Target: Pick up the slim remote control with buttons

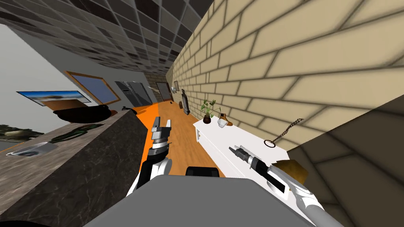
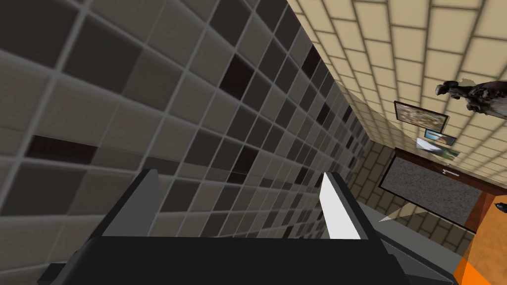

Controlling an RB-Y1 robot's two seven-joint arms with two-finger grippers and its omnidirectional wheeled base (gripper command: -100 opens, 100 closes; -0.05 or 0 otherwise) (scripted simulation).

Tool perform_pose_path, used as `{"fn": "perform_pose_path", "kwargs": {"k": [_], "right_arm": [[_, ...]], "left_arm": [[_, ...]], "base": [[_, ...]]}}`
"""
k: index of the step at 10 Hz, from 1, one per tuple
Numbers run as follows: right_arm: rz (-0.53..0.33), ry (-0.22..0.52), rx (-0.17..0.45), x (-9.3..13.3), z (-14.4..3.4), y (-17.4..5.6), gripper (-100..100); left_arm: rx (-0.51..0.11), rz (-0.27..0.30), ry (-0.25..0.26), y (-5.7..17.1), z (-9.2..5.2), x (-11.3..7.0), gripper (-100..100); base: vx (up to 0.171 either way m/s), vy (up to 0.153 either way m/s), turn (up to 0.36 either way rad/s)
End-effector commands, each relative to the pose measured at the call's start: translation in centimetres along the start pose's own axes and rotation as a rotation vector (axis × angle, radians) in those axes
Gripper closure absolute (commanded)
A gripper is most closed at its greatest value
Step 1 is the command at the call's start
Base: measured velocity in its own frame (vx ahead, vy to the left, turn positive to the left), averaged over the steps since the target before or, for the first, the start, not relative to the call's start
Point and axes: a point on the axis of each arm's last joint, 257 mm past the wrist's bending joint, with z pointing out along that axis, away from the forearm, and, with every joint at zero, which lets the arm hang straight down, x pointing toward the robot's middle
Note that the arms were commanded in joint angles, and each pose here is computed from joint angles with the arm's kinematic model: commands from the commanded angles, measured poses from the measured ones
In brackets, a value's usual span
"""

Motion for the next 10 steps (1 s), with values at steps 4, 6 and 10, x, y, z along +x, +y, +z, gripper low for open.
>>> {"fn": "perform_pose_path", "kwargs": {"k": [4, 6, 10], "right_arm": [[-0.077, 0.198, 0.080, 5.7, -3.3, -4.9, -100], [-0.075, 0.207, 0.091, 6.1, -3.7, -5.3, -100], [-0.135, 0.420, 0.182, 11.4, -9.7, -10.6, -100]], "left_arm": [[0.000, 0.000, 0.000, 0.0, 0.0, 0.0, 0], [0.000, 0.000, 0.000, 0.0, 0.0, 0.0, 0], [0.000, 0.000, 0.000, 0.0, 0.0, 0.0, 0]], "base": [[0.014, -0.029, 0.235], [0.003, -0.026, 0.108], [0.003, -0.034, 0.301]]}}
